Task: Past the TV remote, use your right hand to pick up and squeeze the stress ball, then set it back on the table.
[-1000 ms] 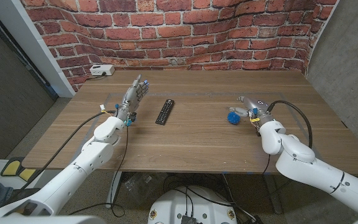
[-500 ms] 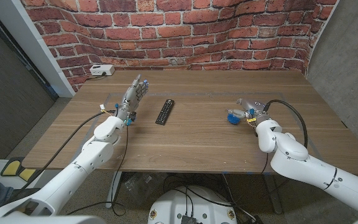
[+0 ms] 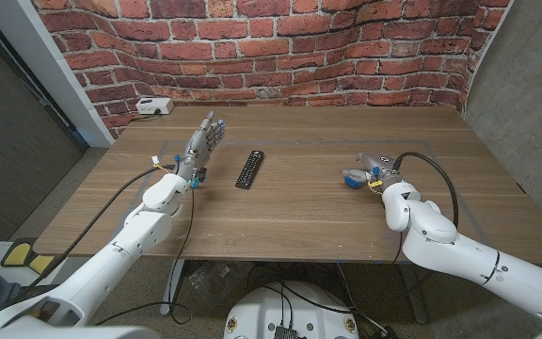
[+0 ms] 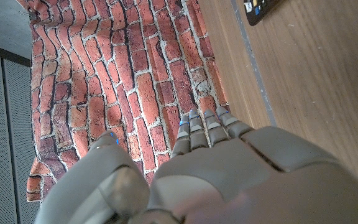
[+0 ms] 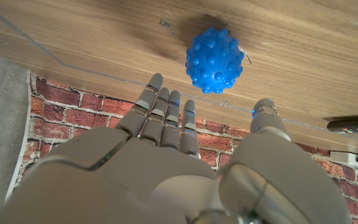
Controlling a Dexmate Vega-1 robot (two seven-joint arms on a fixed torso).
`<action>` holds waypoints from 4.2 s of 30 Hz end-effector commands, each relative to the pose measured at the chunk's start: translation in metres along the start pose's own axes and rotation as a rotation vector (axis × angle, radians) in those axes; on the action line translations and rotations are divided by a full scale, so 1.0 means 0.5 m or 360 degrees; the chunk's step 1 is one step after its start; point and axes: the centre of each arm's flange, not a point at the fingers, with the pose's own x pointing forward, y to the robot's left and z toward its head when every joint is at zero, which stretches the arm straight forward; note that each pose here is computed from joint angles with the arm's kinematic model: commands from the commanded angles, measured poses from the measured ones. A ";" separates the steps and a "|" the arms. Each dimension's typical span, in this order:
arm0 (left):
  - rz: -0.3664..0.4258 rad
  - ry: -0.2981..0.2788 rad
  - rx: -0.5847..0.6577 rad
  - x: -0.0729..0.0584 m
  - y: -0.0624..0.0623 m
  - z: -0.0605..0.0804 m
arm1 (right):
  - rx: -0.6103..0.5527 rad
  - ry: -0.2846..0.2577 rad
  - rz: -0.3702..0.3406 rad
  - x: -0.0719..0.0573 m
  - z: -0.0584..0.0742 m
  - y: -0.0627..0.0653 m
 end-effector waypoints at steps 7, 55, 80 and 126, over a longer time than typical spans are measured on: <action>-0.0002 0.0007 -0.0010 0.004 -0.005 -0.005 | -0.0076 0.0039 0.0048 0.005 0.009 0.015; 0.0018 0.0038 -0.0041 0.005 -0.003 -0.017 | 0.0001 0.0012 0.0071 0.025 0.006 0.034; 0.0021 0.0026 -0.0049 0.001 -0.009 -0.014 | 0.0042 -0.0009 -0.0147 -0.007 0.000 0.002; 0.0013 0.0002 -0.0042 -0.006 -0.020 -0.006 | 0.0166 -0.0148 -0.0569 -0.055 -0.008 -0.039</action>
